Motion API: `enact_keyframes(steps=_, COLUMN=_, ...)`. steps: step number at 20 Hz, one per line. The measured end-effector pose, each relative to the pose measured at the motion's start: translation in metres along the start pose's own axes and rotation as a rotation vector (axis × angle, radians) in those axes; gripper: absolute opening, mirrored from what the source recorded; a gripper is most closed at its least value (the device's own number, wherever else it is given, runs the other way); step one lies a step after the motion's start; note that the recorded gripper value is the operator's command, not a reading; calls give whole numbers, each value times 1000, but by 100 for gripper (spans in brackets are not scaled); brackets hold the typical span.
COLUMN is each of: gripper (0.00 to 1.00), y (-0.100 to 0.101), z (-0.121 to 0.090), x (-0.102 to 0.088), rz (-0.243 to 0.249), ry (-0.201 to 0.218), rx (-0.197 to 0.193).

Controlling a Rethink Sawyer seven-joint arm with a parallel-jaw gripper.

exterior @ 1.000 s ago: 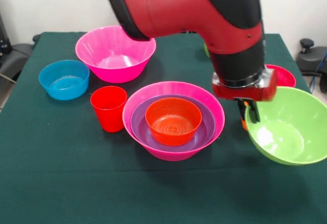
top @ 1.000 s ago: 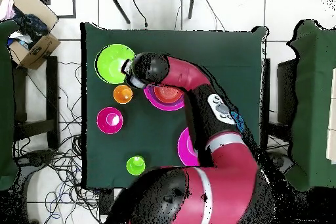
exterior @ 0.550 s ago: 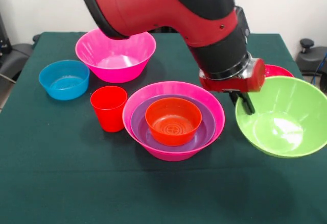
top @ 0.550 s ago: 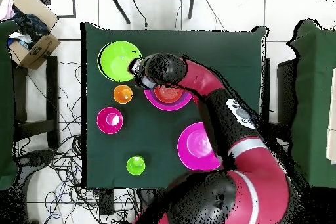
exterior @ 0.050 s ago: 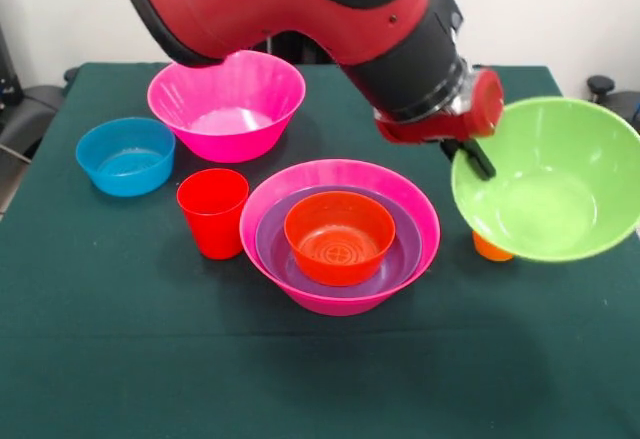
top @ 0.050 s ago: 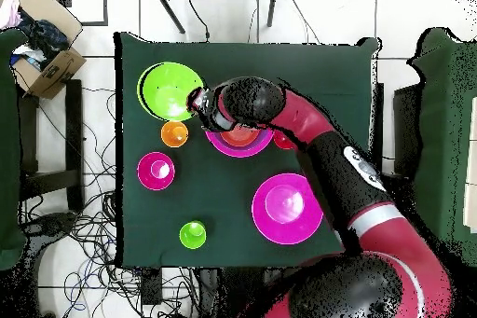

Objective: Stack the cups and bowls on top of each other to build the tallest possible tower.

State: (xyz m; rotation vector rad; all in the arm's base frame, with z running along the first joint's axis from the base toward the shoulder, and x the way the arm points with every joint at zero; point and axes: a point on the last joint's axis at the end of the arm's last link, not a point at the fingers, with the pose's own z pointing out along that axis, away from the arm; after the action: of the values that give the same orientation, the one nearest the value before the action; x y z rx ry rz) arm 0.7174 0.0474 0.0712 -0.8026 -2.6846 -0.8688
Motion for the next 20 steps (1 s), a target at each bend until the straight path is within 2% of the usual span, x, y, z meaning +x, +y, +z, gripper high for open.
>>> enact_keyframes(steps=6, gripper=0, y=-19, z=-25, x=5, rz=-45, ry=42, rx=9)
enact_keyframes(steps=11, gripper=0, y=-33, z=-35, x=3, rz=-91, ry=48, rx=30)
enact_keyframes(steps=17, gripper=0, y=-56, z=-41, x=6, rz=-176, ry=74, rx=87)
enact_keyframes(steps=18, gripper=0, y=-62, z=-42, x=7, rz=-202, ry=83, rx=103)
enact_keyframes(steps=20, gripper=0, y=-66, z=-43, x=7, rz=-219, ry=91, rx=115)
